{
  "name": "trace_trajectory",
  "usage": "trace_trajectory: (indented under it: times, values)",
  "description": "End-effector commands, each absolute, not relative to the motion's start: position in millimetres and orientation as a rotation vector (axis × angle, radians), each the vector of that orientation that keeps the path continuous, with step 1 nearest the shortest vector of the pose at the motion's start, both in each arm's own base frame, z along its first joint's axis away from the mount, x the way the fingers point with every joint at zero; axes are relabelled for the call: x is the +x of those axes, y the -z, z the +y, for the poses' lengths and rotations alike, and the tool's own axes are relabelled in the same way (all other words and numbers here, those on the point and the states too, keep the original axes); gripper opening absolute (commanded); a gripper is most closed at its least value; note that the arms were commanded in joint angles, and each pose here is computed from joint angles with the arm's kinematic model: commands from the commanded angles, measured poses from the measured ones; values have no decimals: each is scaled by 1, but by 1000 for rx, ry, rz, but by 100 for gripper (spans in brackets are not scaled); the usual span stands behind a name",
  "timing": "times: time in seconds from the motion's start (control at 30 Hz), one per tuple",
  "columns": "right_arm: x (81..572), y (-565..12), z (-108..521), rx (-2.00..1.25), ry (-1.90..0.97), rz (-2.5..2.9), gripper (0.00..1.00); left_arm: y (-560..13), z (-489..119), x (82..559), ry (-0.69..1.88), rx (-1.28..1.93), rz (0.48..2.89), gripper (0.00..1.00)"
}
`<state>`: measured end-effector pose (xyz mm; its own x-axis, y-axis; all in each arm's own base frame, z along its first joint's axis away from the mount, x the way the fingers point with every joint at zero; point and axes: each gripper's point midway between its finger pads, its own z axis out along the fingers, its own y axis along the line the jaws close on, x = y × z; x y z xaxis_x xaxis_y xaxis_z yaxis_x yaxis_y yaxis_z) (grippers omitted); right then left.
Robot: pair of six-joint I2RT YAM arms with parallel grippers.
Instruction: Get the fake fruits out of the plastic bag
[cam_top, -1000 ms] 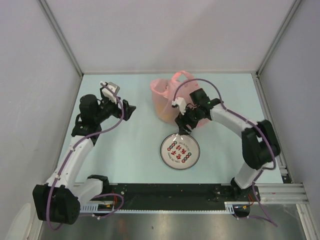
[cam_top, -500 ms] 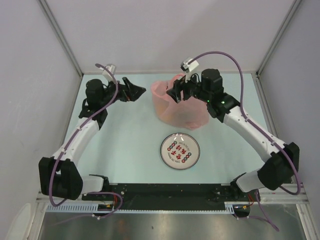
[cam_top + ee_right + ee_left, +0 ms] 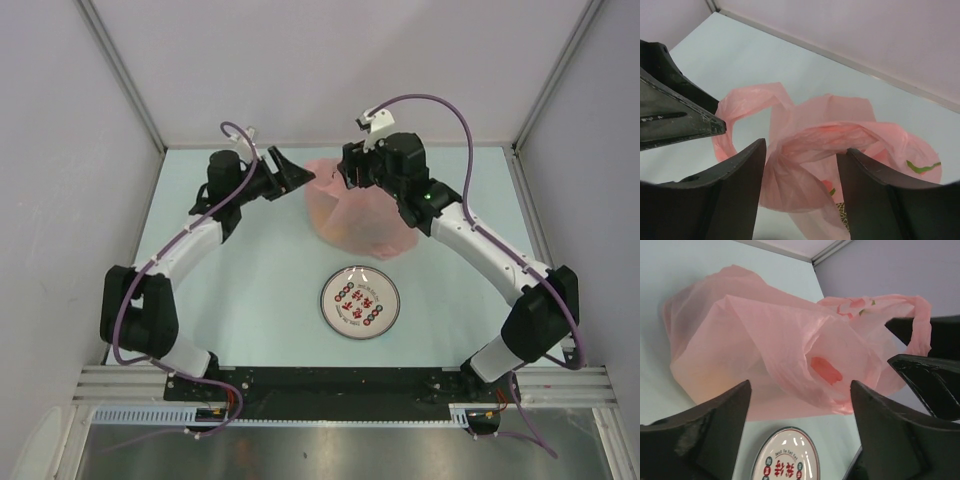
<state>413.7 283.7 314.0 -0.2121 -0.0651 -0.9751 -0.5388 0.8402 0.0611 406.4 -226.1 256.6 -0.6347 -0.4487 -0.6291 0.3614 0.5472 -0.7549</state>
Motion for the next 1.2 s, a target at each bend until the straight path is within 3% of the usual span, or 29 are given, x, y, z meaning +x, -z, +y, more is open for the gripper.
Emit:
trace_trajectory:
  times: [0.0,0.03,0.1,0.13,0.17,0.4,0.43,0.53,0.67,0.77,0.8,0.83,0.9,0.93,1.0,1.07,1.1,1.17]
  values:
    - [432,-340,270,-390,-407,1682,58,-278,-239,420,1218,-77,1870,74]
    - [437,-338,270,-392,-403,1680,52,-282,-241,422,1221,-66,1857,58]
    - [446,-337,265,-408,-389,1670,32,-288,-244,429,1221,-30,1826,35]
    - [452,-344,265,-409,-389,1648,26,-297,-246,436,1216,-5,1801,3]
    - [462,-342,266,-412,-385,1647,2,-302,-242,444,1196,24,1776,0]
    - [552,-440,235,-351,-303,1374,0,-407,-196,531,987,73,1509,0]
    - [561,-450,231,-347,-287,1344,0,-450,-191,533,956,103,1418,0]
    - [579,-496,209,-301,-254,1243,0,-502,-185,534,888,145,1280,0]
    - [571,-530,187,-304,-229,1162,0,-534,-182,511,900,152,1213,0]
    - [557,-518,187,-363,-236,1192,0,-516,-183,485,983,103,1293,0]
    - [562,-475,193,-396,-247,1280,0,-491,-182,470,1014,69,1356,0]
    - [544,-483,190,-409,-251,1267,0,-474,-183,462,1055,36,1398,4]
    - [530,-450,196,-455,-257,1311,0,-422,-180,439,1071,-37,1518,15]
    - [518,-406,197,-484,-261,1395,0,-404,-177,431,1073,-75,1561,21]
    - [500,-368,204,-523,-279,1470,0,-351,-172,410,1054,-124,1683,39]
    - [480,-312,202,-548,-300,1606,0,-322,-168,398,1016,-125,1738,48]
    - [473,-295,201,-535,-325,1657,0,-296,-165,389,998,-135,1794,58]
    - [455,-264,198,-538,-348,1736,0,-288,-159,377,938,-87,1806,63]
